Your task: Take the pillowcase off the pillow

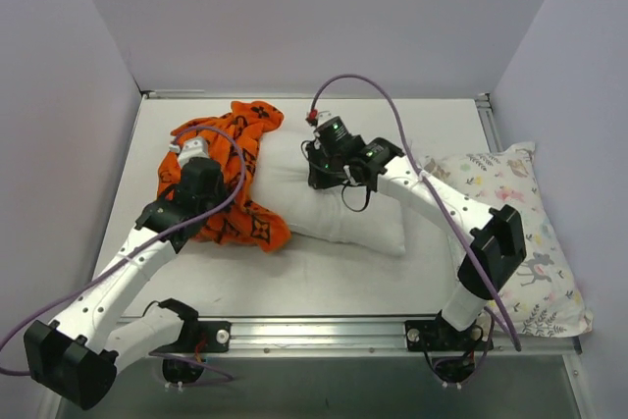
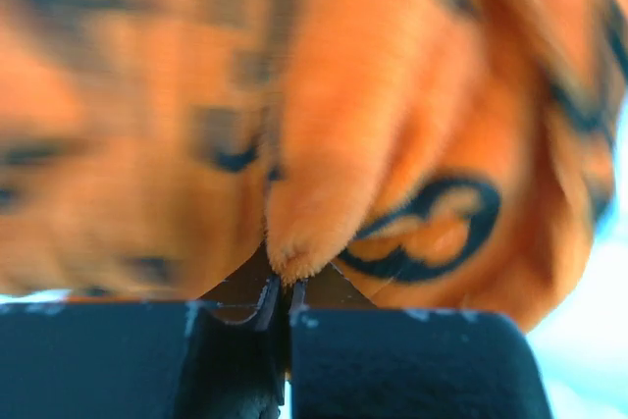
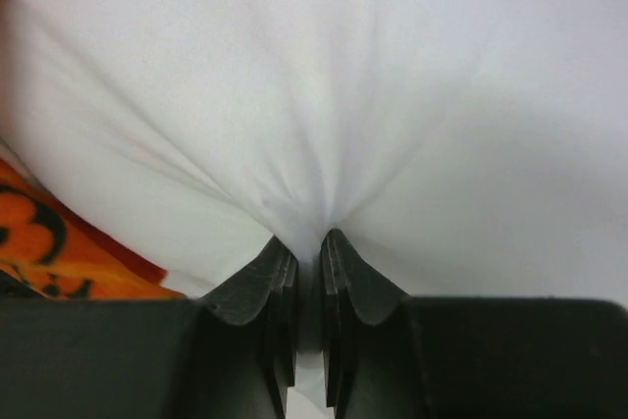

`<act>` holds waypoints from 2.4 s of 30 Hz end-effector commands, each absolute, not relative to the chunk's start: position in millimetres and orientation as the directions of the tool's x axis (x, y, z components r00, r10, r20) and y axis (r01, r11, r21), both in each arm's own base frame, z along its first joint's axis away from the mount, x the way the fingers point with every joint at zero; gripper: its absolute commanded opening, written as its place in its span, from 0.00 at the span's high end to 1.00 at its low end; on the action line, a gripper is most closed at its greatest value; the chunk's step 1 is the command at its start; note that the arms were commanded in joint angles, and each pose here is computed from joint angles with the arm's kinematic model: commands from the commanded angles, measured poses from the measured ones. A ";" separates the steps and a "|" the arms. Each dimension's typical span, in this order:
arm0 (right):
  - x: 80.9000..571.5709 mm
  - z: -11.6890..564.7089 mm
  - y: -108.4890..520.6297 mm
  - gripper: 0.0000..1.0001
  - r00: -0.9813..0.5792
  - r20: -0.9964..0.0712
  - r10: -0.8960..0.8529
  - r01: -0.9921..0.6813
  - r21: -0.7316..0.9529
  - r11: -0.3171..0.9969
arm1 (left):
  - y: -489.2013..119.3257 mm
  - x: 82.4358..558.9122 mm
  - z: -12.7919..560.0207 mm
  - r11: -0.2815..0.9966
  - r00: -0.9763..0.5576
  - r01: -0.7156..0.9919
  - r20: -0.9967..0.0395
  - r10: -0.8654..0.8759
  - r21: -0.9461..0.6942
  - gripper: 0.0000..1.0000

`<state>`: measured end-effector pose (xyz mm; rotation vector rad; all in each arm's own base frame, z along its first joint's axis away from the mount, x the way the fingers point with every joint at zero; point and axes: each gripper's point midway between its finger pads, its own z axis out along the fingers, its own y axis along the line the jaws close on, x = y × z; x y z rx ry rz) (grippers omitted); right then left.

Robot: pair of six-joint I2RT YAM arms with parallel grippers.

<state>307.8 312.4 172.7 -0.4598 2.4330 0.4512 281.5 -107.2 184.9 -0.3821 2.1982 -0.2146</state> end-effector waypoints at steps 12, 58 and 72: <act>338.8 312.2 223.4 1.00 -0.626 -0.780 0.003 -0.275 0.225 0.935 | 84.2 270.8 161.2 0.651 -0.324 -0.726 -0.725 -0.608 -0.222 1.00; 332.1 302.2 289.4 1.00 -0.272 -0.673 -0.688 -0.227 -0.650 0.725 | 36.5 320.0 171.1 0.752 -0.425 -0.526 -0.643 -0.637 -0.397 1.00; 308.4 367.9 230.1 1.00 -0.323 -0.817 -0.478 -0.245 -0.415 0.876 | 84.7 327.8 173.5 0.718 -0.403 -0.650 -0.688 -0.604 -0.250 0.97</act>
